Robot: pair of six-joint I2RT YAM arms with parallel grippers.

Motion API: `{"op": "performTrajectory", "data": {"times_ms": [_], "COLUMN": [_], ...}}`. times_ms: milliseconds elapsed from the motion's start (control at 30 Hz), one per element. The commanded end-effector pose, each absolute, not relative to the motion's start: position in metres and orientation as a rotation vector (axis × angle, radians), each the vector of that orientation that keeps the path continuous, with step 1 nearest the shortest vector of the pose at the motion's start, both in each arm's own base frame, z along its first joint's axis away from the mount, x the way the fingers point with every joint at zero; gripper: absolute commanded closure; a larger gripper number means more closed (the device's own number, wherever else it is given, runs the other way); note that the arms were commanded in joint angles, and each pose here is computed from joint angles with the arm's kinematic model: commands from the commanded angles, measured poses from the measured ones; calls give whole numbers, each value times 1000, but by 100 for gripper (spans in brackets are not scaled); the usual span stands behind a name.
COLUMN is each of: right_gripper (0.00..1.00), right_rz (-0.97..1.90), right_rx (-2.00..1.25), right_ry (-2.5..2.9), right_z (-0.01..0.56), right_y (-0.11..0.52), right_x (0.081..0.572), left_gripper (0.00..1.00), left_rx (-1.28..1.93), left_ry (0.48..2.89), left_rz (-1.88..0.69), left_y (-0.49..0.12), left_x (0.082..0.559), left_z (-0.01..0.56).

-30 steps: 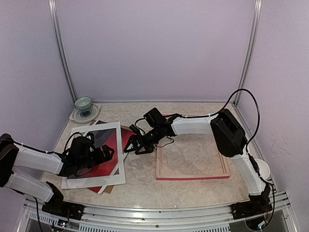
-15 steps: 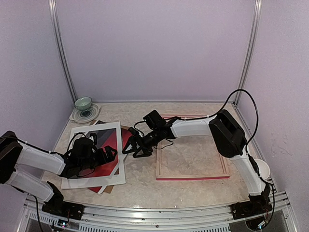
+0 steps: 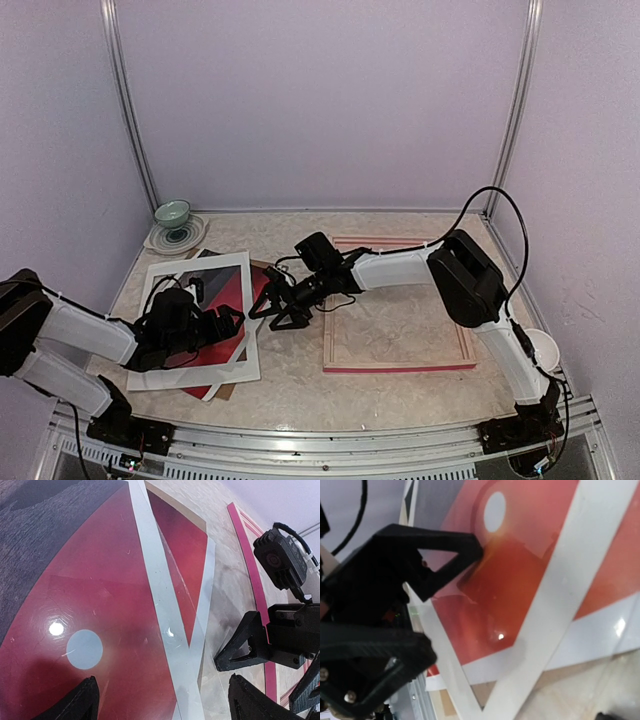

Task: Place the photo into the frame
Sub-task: Pick up the glass panel from the mat board.

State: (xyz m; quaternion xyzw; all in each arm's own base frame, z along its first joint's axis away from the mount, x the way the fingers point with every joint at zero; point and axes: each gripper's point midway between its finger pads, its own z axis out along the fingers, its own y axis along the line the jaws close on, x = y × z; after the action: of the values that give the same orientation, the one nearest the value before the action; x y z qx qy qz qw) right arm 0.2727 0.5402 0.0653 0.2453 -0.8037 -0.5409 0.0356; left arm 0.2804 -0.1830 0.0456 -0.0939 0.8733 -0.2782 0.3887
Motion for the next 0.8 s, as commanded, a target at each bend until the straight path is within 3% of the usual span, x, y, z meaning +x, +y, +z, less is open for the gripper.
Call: {"op": "performTrajectory", "data": {"times_ms": [0, 400, 767], "right_gripper": [1, 1, 5], "right_rz": [-1648, -1665, -1725], "right_rx": [703, 625, 625], "right_ry": [-2421, -2368, -2295], "right_z": [49, 49, 58], "right_y": [543, 548, 551], "right_x": [261, 260, 256], "left_gripper": [13, 25, 27], "left_rx": [-218, -224, -228], "left_ry": [2245, 2242, 2240], "left_rz": [-746, -762, -770], "left_y": [-187, -184, -182], "left_x": [271, 265, 261], "left_z": [38, 34, 32]}}
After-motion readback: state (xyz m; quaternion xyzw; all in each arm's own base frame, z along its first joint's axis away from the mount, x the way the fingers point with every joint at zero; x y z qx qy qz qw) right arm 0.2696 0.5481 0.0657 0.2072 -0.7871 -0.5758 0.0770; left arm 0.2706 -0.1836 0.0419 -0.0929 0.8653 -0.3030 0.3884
